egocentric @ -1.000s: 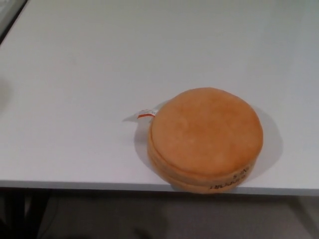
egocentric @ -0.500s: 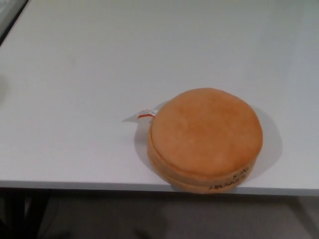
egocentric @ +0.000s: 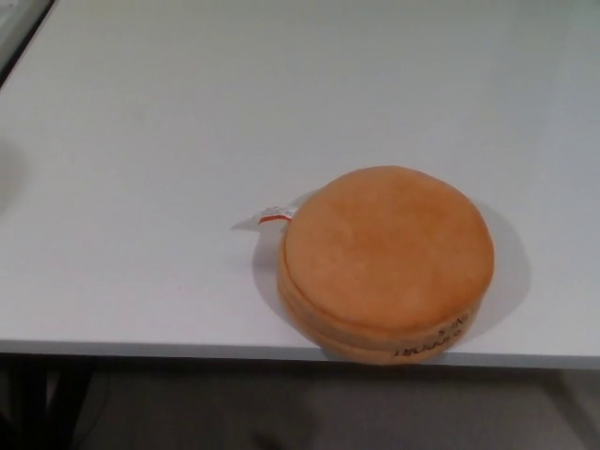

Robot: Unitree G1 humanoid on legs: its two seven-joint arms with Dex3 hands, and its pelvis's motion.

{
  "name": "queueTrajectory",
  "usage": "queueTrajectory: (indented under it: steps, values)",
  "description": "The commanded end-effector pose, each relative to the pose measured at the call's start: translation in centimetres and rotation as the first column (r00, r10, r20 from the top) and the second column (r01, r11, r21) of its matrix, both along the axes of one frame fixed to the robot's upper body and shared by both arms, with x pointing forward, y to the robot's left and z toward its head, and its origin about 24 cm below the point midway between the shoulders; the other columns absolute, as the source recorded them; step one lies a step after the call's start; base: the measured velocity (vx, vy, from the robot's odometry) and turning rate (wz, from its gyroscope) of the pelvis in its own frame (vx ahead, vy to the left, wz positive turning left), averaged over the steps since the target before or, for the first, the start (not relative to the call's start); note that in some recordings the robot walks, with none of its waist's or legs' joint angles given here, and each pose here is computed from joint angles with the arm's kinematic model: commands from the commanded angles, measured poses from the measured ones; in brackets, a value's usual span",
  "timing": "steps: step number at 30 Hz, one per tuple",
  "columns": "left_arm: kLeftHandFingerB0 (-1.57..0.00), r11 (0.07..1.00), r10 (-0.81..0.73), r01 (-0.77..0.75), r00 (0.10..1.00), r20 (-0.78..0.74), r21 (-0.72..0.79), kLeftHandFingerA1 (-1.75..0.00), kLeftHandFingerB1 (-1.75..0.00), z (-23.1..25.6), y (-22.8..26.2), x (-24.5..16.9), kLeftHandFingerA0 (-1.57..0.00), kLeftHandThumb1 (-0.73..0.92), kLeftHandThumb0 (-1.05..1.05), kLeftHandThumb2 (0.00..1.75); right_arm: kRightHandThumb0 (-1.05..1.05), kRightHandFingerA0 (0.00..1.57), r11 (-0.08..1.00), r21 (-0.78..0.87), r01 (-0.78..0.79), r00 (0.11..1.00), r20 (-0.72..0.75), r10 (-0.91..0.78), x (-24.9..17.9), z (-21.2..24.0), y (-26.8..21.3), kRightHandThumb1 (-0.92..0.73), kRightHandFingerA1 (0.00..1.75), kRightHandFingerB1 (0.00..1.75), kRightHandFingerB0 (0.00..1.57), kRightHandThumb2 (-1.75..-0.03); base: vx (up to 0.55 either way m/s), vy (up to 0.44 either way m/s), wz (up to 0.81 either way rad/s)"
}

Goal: A soft plate is kept in the center of the table close to the robot and the robot uses its left hand to pick up the plate, turns it upside down and places it back on the table

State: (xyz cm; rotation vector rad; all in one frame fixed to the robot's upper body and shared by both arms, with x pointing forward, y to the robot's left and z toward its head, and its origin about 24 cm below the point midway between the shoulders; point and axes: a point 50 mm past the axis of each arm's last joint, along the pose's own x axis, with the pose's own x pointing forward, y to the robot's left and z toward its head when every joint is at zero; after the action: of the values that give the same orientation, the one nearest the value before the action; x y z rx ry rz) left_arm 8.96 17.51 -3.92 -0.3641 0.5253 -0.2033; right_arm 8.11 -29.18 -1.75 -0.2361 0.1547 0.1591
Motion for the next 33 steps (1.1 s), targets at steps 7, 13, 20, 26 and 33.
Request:
queueTrajectory:
  steps: [7,13,20,26,33]
  values:
    - [-0.18,0.899,0.238,-0.362,0.876,0.419,0.246,-0.41,-0.29,1.5,6.1,-2.3,-0.17,0.87,-0.93,0.67,-0.65,0.52,0.996,0.007,0.093,0.995,0.024,-0.093,-0.8,-0.1,-1.1,-0.87,0.43,0.32,0.39,-0.66,0.0,0.0,0.0]
    - [-0.2,0.898,0.218,-0.352,0.878,0.427,0.265,-0.42,-0.27,1.1,5.8,-2.7,-0.2,0.88,-0.9,0.68,-0.65,0.53,0.994,0.006,0.11,0.994,0.002,-0.11,-1.1,-0.8,-1.8,-0.87,0.41,0.32,0.4,-0.67,0.0,0.0,0.0]
    - [-0.19,0.897,0.206,-0.349,0.873,0.442,0.271,-0.42,-0.27,1.1,5.8,-2.4,-0.18,0.89,-0.92,0.68,-0.67,0.6,0.985,0.029,0.169,0.985,-0.026,-0.169,-1.1,-1.5,-1.9,-0.83,0.37,0.35,0.46,-0.65,0.0,0.0,0.0]
    - [-0.18,0.894,0.204,-0.356,0.865,0.459,0.273,-0.43,-0.28,1.0,5.8,-2.4,-0.19,0.89,-0.91,0.68,-0.68,0.51,0.985,0.022,0.172,0.985,-0.011,-0.172,-1.2,-1.6,-1.9,-0.67,0.55,0.5,0.38,-1.01,0.0,0.0,0.0]
    - [-0.2,0.89,0.205,-0.36,0.863,0.462,0.278,-0.44,-0.28,0.8,5.6,-2.5,-0.21,0.89,-0.93,0.68,-0.7,0.61,0.986,0.013,0.169,0.986,-0.013,-0.169,-1.1,-1.7,-2.1,-0.83,0.38,0.34,0.44,-0.66,0.0,0.0,0.0]
